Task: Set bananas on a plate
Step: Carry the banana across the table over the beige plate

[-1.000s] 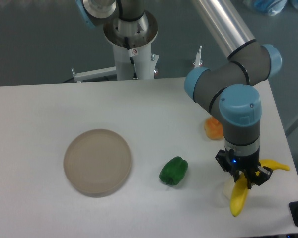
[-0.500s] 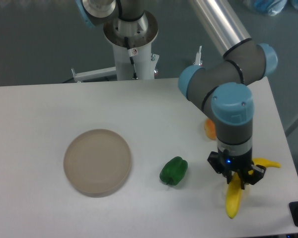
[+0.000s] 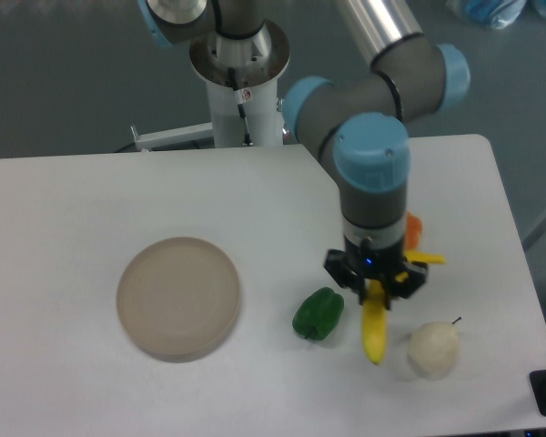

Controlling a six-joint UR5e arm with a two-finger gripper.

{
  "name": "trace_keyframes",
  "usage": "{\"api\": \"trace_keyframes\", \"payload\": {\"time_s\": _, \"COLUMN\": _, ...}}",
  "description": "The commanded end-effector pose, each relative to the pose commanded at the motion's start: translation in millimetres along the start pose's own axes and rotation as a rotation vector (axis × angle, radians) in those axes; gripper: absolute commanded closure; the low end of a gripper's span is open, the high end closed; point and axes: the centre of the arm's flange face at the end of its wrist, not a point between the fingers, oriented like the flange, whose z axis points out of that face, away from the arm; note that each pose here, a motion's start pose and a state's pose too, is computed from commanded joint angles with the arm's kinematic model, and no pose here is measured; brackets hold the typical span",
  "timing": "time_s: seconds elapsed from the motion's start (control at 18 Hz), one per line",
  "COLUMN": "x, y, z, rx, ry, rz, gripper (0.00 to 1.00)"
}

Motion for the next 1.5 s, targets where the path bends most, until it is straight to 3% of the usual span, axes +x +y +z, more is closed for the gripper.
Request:
{"api": "trace_keyframes", "payload": {"time_s": 0.33, "x": 91.5, "y": 1.1, "z": -3.0, "rx": -0.008, "ry": 0.055, "rz": -0.084, "gripper": 0.75}}
{"api": "trace_keyframes", "payload": {"time_s": 0.72, "x": 178.3, "y": -1.4, "z": 35.5, "rx": -0.082, "ry": 0.108, "rz": -0.077, "gripper": 0.74}}
{"api": "trace_keyframes", "payload": {"time_s": 1.0, "x": 201.5, "y": 4.0, "z": 75.5, "rx": -0.157, "ry": 0.123, "rz": -0.079, "gripper": 0.74}}
{"api": "trace_keyframes", "payload": {"time_s": 1.5, "x": 224.5, "y": -6.2, "z": 104.0, "rx": -0.172, "ry": 0.136, "rz": -0.04, "gripper": 0.74}}
